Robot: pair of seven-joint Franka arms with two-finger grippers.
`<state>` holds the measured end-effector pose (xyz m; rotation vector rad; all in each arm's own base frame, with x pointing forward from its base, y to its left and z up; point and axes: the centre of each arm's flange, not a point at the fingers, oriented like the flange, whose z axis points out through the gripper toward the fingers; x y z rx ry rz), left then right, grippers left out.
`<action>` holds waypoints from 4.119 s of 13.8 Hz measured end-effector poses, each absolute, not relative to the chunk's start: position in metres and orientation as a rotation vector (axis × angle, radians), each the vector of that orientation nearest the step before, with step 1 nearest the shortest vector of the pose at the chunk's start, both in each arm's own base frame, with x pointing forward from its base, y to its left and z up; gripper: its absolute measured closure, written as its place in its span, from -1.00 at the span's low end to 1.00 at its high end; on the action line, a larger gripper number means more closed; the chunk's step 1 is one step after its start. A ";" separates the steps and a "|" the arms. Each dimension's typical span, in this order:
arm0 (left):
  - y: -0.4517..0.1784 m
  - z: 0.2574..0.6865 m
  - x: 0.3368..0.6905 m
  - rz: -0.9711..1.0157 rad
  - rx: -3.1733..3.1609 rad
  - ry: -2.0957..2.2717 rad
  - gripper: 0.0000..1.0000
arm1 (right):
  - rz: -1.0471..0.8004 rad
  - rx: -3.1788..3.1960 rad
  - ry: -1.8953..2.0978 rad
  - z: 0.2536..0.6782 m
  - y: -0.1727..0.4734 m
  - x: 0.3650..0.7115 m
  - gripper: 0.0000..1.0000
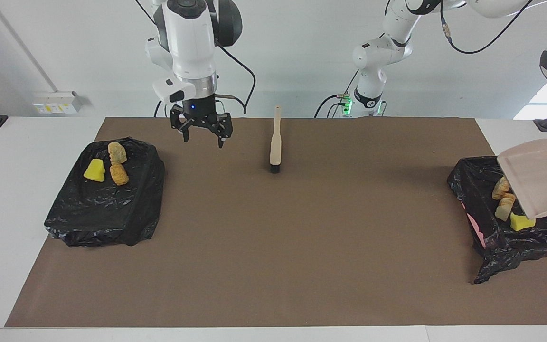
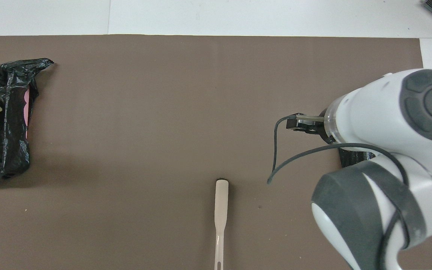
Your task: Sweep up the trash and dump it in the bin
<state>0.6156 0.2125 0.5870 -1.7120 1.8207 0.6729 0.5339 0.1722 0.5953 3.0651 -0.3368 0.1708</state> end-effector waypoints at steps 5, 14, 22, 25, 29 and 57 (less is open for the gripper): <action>0.132 0.571 0.615 0.594 -1.910 1.907 0.35 | 0.151 3.063 -0.470 0.623 0.117 0.530 -1.00; -0.033 0.499 0.569 0.411 -2.388 1.692 0.35 | 0.080 3.119 -0.164 0.644 -0.030 0.518 -1.00; -0.249 0.454 0.508 0.271 -2.852 1.058 0.35 | 0.044 3.122 -0.091 0.636 -0.029 0.518 -1.00; -0.323 0.431 0.484 0.200 -2.940 0.857 0.35 | 0.030 3.125 -0.084 0.631 -0.028 0.518 -1.00; -0.382 0.399 0.474 0.118 -3.070 0.632 0.35 | 0.024 3.129 -0.089 0.629 -0.031 0.518 -1.00; -0.016 0.558 0.587 -0.070 -3.183 0.214 -1.00 | 0.022 3.140 0.001 0.625 -0.007 0.521 -1.00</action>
